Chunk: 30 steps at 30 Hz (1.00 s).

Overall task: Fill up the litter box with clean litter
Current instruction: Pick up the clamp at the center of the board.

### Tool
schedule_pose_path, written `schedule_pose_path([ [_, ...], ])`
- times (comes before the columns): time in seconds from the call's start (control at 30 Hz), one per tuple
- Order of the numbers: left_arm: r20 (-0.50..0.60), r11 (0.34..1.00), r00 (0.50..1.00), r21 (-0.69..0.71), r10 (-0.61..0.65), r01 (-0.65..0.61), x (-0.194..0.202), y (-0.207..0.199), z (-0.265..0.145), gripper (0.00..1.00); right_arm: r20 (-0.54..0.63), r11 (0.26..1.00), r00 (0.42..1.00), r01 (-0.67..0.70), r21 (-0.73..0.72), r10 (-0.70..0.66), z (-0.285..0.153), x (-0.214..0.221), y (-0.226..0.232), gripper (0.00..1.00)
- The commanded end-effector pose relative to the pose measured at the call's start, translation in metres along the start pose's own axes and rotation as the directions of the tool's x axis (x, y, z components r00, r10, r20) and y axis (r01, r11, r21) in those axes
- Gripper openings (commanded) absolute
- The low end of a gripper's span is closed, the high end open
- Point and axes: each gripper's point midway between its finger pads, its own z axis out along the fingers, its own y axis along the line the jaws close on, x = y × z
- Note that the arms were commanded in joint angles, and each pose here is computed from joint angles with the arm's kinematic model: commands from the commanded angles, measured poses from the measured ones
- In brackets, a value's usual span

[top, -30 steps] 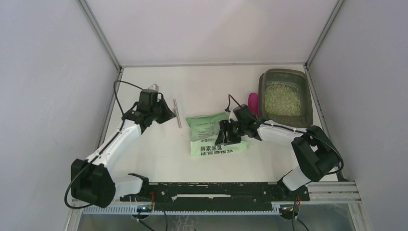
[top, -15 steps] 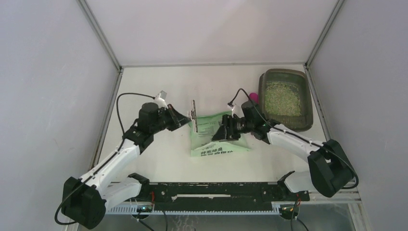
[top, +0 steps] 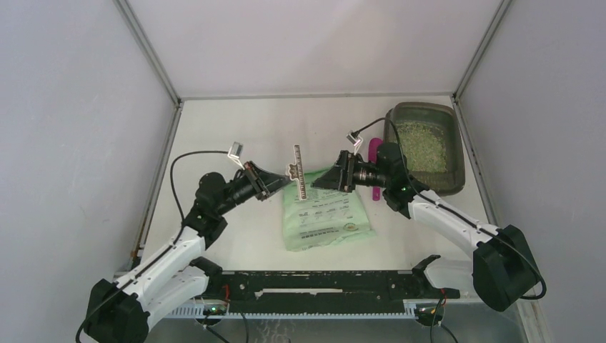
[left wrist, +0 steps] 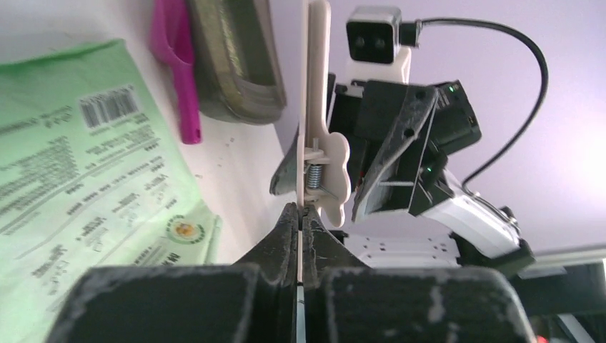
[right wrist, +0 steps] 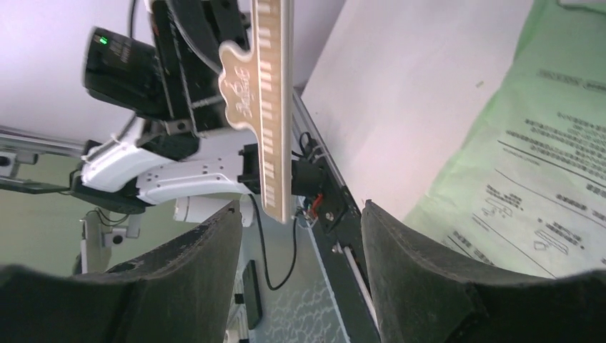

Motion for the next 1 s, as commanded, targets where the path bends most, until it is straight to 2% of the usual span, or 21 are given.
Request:
schedule_pose_path([
  [0.0, -0.020, 0.977, 0.999, 0.209, -0.047, 0.051, 0.008, -0.046, -0.008, 0.01, 0.076, 0.992, 0.997, 0.044, -0.118, -0.035, -0.001, -0.021, 0.032, 0.68],
  [0.2, -0.059, 0.956, 0.995, 0.278, -0.084, 0.097, 0.021, -0.057, -0.012, 0.03, 0.098, 0.988, 0.995, 0.037, -0.152, -0.023, 0.000, -0.029, 0.040, 0.67],
  [0.3, -0.084, 0.946, 0.992, 0.302, -0.096, 0.117, 0.027, -0.062, -0.012, 0.03, 0.105, 0.987, 0.994, 0.038, -0.155, -0.021, 0.000, -0.032, 0.042, 0.62],
  [0.67, -0.137, 0.954, 0.984, 0.260, -0.117, 0.149, 0.045, -0.049, -0.004, 0.06, 0.116, 0.982, 0.993, 0.052, -0.182, -0.031, -0.003, -0.036, 0.054, 0.51],
  [0.8, -0.140, 0.956, 0.983, 0.249, -0.120, 0.152, 0.046, -0.045, -0.002, 0.06, 0.111, 0.981, 0.993, 0.049, -0.187, -0.029, -0.003, -0.036, 0.055, 0.42],
  [0.87, -0.140, 0.957, 0.983, 0.247, -0.118, 0.150, 0.046, -0.045, -0.001, 0.11, 0.111, 0.981, 0.993, 0.050, -0.190, -0.029, -0.004, -0.036, 0.056, 0.36],
  [0.97, -0.140, 0.963, 0.984, 0.229, -0.110, 0.141, 0.046, -0.042, 0.001, 0.23, 0.108, 0.980, 0.994, 0.053, -0.194, -0.032, -0.003, -0.034, 0.057, 0.15],
])
